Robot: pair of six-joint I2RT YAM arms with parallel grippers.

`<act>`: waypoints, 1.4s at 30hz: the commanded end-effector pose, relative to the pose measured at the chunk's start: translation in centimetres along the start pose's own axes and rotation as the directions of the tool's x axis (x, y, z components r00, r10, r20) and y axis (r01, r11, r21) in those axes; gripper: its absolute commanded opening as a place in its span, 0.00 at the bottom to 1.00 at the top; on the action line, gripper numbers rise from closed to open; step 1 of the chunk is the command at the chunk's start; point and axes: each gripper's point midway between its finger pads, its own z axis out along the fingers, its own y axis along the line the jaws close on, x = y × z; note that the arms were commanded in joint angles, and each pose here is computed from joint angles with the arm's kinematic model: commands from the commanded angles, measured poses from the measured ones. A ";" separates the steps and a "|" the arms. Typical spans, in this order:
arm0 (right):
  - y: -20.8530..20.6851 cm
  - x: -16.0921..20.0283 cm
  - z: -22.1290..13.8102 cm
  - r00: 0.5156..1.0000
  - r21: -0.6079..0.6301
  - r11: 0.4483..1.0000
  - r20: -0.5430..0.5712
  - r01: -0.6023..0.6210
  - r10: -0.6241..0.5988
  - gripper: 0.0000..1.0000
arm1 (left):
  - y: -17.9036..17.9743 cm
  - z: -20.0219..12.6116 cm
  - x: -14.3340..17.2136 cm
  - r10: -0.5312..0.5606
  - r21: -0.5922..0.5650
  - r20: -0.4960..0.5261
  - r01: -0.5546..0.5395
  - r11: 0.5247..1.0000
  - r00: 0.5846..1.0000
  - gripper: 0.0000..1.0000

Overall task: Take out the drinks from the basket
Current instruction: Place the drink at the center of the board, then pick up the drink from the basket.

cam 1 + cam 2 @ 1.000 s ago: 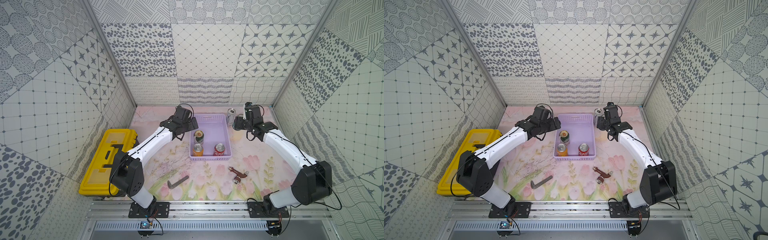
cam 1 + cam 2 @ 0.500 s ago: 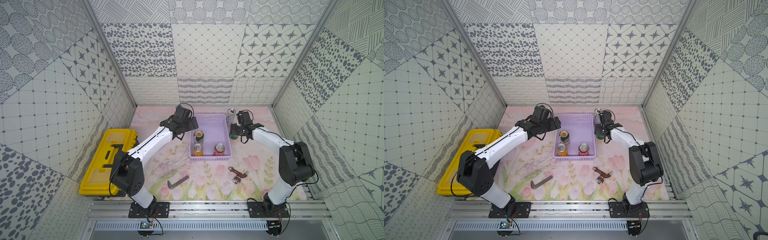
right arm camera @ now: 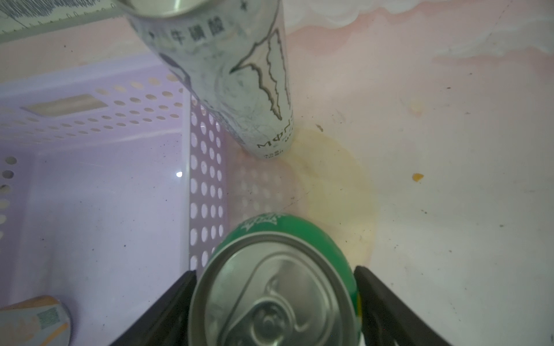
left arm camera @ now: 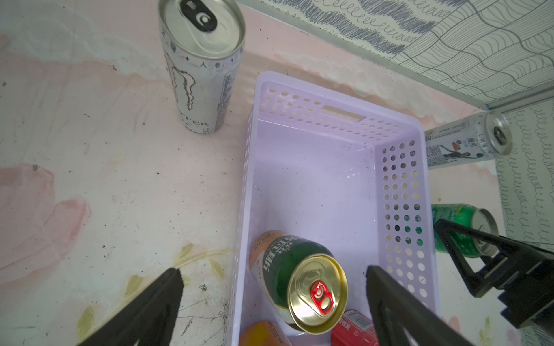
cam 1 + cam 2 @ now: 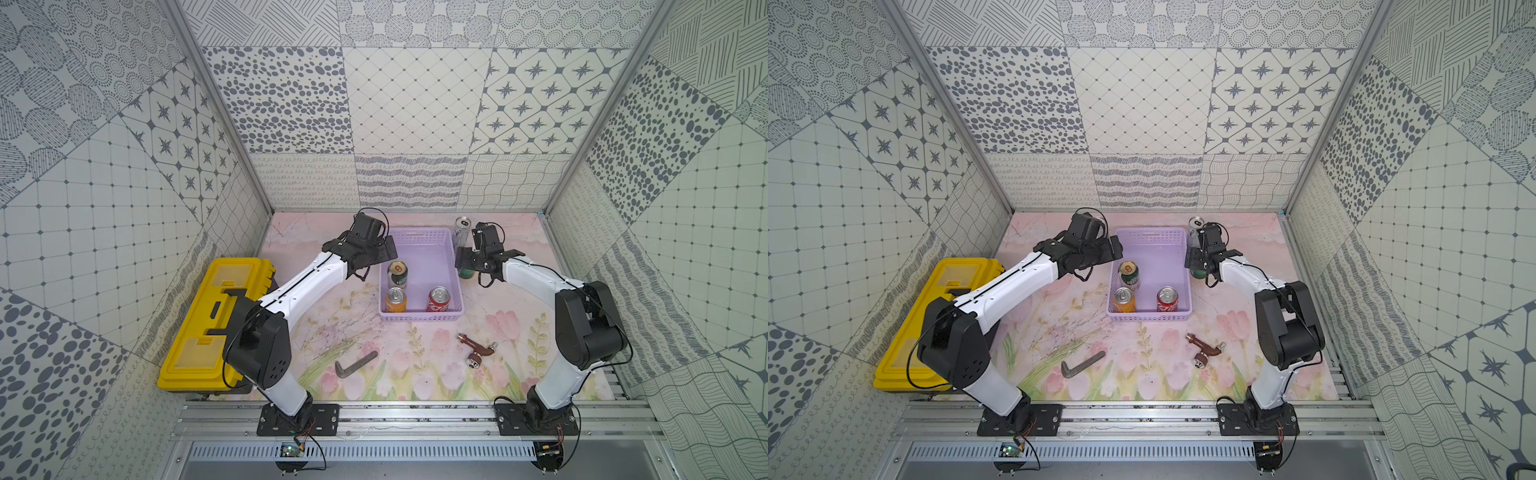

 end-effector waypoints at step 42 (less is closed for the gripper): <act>1.6 -4.7 -9.6 0.970 -0.068 0.998 0.241 0.002 0.015 0.97 | -2.9 5.3 7.4 0.249 -0.045 -0.266 -0.270 0.962 0.931 0.88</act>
